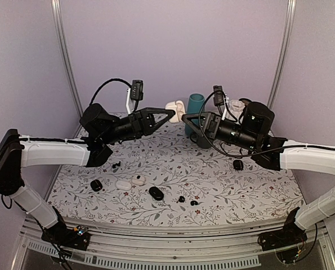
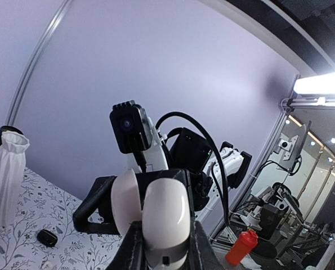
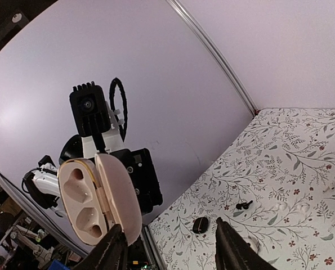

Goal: Insert the wireless bluetooth earbuds into the charging case
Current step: Pass from the left arm to the right

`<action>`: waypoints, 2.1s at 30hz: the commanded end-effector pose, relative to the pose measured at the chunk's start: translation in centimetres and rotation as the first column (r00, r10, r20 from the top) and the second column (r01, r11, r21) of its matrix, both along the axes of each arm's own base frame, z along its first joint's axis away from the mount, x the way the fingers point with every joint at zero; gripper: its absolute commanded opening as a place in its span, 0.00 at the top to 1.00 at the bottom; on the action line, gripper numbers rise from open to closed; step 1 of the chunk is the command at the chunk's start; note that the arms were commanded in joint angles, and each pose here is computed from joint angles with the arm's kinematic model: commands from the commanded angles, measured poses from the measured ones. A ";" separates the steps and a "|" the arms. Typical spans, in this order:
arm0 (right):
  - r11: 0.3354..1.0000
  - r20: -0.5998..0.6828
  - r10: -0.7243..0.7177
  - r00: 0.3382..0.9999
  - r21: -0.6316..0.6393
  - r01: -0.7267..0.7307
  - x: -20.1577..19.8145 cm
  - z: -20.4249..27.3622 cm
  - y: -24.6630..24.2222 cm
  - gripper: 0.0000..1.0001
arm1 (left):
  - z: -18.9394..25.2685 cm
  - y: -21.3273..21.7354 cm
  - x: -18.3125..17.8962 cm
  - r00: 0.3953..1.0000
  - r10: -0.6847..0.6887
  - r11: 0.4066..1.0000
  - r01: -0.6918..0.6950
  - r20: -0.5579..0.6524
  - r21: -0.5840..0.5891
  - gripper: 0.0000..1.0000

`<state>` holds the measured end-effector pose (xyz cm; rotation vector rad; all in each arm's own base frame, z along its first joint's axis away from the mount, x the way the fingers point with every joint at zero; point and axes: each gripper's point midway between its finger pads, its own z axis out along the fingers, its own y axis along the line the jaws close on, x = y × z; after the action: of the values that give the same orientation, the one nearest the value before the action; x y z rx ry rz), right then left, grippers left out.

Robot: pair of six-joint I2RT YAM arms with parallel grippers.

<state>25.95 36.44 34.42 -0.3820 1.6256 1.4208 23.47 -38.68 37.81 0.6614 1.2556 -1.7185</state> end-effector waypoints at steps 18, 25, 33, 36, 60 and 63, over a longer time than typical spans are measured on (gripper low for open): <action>0.992 0.025 0.075 0.997 0.095 -0.077 -0.9 2.5 1.0 0.70 | 0.9 -0.1 -0.3 1.000 -0.012 1.000 0.012 0.027 -0.014 1.00; 0.992 0.028 0.078 0.997 0.098 -0.081 -1.1 2.7 0.9 0.93 | 0.7 -0.2 -0.1 1.000 -0.010 1.000 0.010 0.020 -0.009 1.00; 0.995 0.040 0.055 0.998 0.077 -0.058 -1.2 2.9 0.3 0.97 | 0.2 -0.2 0.0 1.000 0.006 1.000 -0.006 0.023 0.014 0.75; 0.999 0.042 0.040 0.998 0.023 -0.041 -1.1 2.6 0.0 0.97 | 0.2 0.1 -0.1 0.999 0.016 0.999 -0.018 0.049 0.040 0.59; 0.841 0.303 0.108 0.947 -0.535 0.076 -2.1 2.1 -3.3 0.97 | -4.7 1.6 -0.8 0.932 -0.027 0.885 -0.145 0.360 0.442 0.32; 0.817 0.330 0.116 0.937 -0.568 0.098 -1.9 2.1 -3.5 0.96 | -4.9 1.4 -0.9 0.928 -0.053 0.875 -0.134 0.368 0.465 0.32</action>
<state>24.18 34.04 36.18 -0.8748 1.7309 0.8862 22.63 -37.70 32.90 1.1150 1.4138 -1.2272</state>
